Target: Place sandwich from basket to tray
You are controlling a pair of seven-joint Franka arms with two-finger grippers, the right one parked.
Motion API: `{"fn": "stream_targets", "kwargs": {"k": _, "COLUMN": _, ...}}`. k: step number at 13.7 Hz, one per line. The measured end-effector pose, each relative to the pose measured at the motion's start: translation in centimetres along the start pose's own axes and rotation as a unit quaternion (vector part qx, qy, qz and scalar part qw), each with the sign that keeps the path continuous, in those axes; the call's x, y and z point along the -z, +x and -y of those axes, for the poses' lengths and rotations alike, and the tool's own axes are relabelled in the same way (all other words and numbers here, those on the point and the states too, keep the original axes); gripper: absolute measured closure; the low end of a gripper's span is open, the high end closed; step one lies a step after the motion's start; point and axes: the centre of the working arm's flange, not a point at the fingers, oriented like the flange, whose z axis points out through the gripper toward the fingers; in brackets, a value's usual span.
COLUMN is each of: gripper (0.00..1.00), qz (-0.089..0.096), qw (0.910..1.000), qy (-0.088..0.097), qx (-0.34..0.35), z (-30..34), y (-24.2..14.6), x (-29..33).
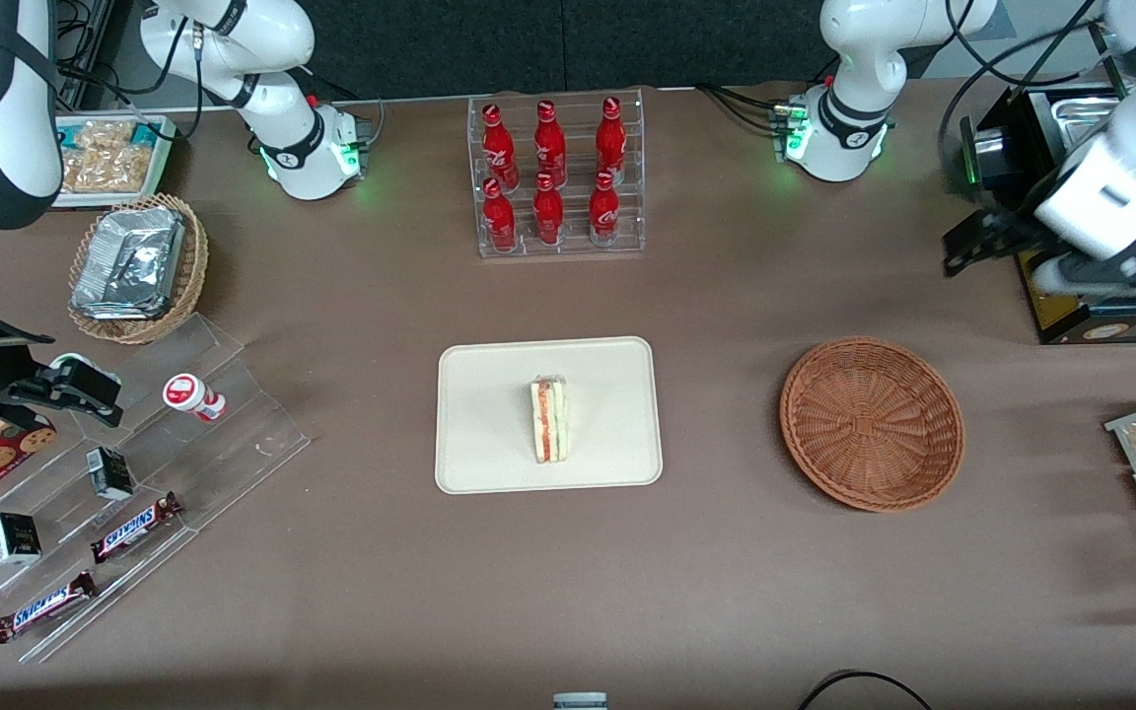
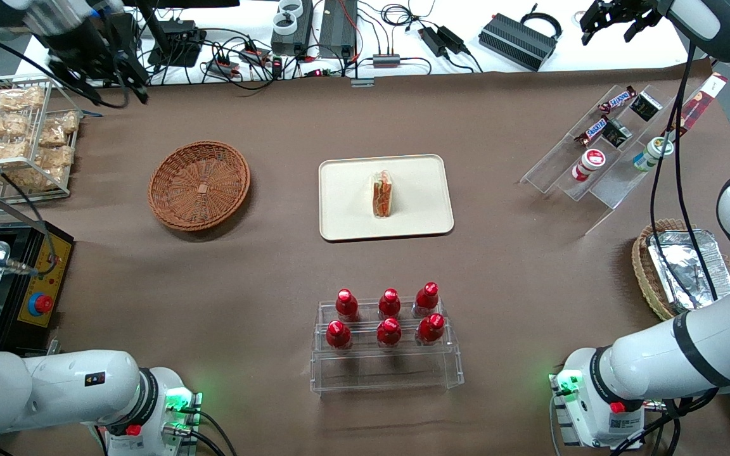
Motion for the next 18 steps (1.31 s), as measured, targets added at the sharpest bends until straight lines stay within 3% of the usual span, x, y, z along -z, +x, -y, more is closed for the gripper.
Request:
{"fn": "stream_targets", "kwargs": {"k": 4, "gripper": 0.00, "qz": -0.021, "qw": 0.9997, "qy": 0.012, "qx": 0.002, "z": 0.5, "y": -0.4, "x": 3.3}}
{"fn": "stream_targets", "kwargs": {"k": 18, "gripper": 0.00, "qz": -0.017, "qw": 0.9997, "qy": 0.013, "qx": -0.008, "z": -0.3, "y": -0.7, "x": 4.4}}
